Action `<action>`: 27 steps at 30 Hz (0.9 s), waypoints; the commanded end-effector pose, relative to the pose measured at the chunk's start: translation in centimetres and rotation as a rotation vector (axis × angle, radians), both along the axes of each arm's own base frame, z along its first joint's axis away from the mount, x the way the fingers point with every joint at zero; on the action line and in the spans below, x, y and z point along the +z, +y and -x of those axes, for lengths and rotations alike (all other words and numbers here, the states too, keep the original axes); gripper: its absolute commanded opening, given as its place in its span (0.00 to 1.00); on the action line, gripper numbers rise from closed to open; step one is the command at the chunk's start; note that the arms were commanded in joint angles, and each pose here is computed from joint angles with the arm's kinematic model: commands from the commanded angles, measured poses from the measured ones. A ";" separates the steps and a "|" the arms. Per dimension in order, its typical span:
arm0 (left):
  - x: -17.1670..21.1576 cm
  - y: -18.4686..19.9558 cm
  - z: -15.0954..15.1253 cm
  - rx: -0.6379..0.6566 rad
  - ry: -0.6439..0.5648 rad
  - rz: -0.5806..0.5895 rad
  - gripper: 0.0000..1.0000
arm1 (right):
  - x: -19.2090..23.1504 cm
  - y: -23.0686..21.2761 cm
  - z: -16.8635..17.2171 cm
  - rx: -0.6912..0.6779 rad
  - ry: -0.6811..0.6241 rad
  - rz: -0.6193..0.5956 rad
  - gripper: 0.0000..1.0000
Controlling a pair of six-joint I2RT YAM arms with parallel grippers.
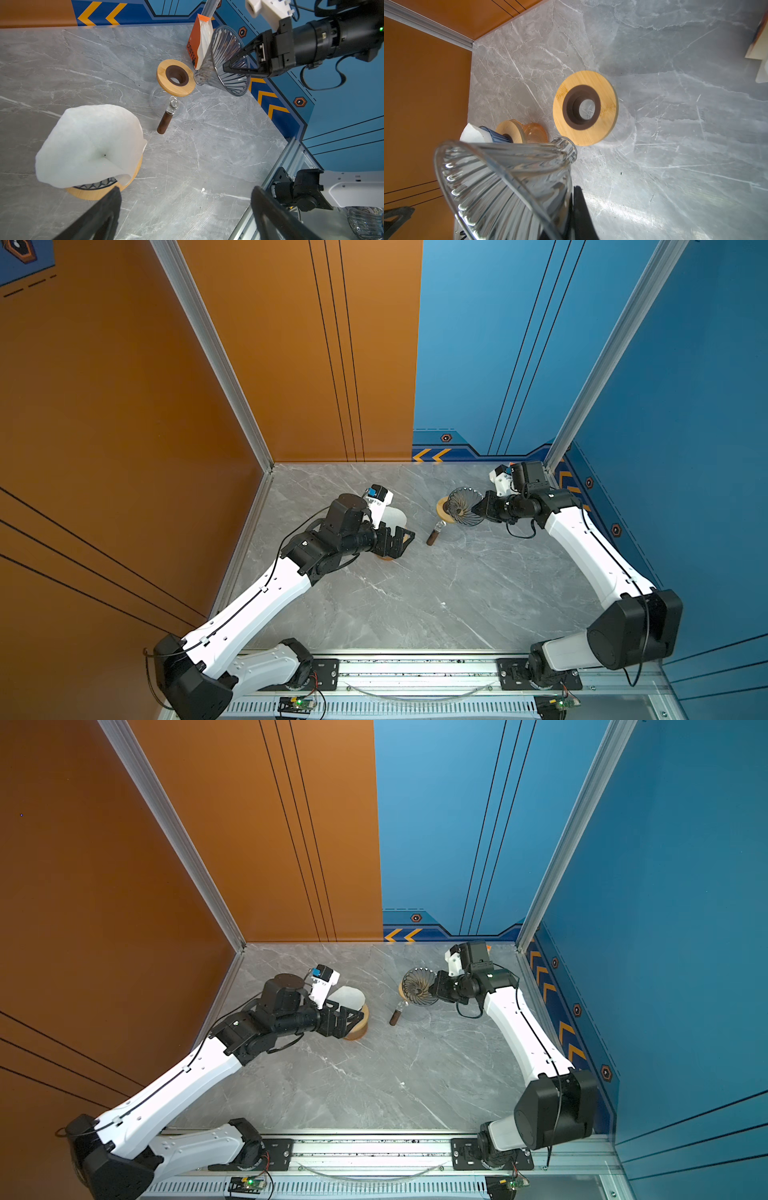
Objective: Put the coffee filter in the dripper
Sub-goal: 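Lift the glass dripper with the right gripper over the carafe's wooden ring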
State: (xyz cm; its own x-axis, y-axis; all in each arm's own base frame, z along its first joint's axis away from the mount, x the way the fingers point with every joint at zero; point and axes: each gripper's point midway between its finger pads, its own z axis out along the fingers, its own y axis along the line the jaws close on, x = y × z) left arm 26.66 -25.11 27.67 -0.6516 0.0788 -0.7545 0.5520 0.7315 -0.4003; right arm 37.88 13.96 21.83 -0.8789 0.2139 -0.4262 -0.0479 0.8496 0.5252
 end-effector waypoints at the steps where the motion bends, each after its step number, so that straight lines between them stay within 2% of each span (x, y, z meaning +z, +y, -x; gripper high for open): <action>1: 1.2 -0.4 -0.4 -0.003 -0.042 0.000 0.98 | 0.9 0.4 -2.3 0.014 -0.047 -0.020 0.05; 10: 0.9 -0.3 -0.9 -0.001 -0.038 -0.012 0.98 | -0.2 0.6 -5.3 -0.005 -0.024 -0.022 0.05; 20: 0.5 -0.2 -1.0 -0.011 -0.033 -0.027 0.98 | -3.3 0.2 -6.0 -0.023 0.039 0.011 0.05; 27: 0.4 0.2 -0.7 -0.011 -0.029 -0.028 0.98 | -5.3 -0.1 -5.2 0.001 0.114 0.055 0.07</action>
State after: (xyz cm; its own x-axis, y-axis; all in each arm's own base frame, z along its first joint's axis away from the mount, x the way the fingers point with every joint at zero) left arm 27.35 -25.26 27.03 -0.6490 0.1058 -0.7534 0.5581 0.7392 -0.3769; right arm 42.93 14.39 17.16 -0.9126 0.2149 -0.3478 0.0068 0.8586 0.5126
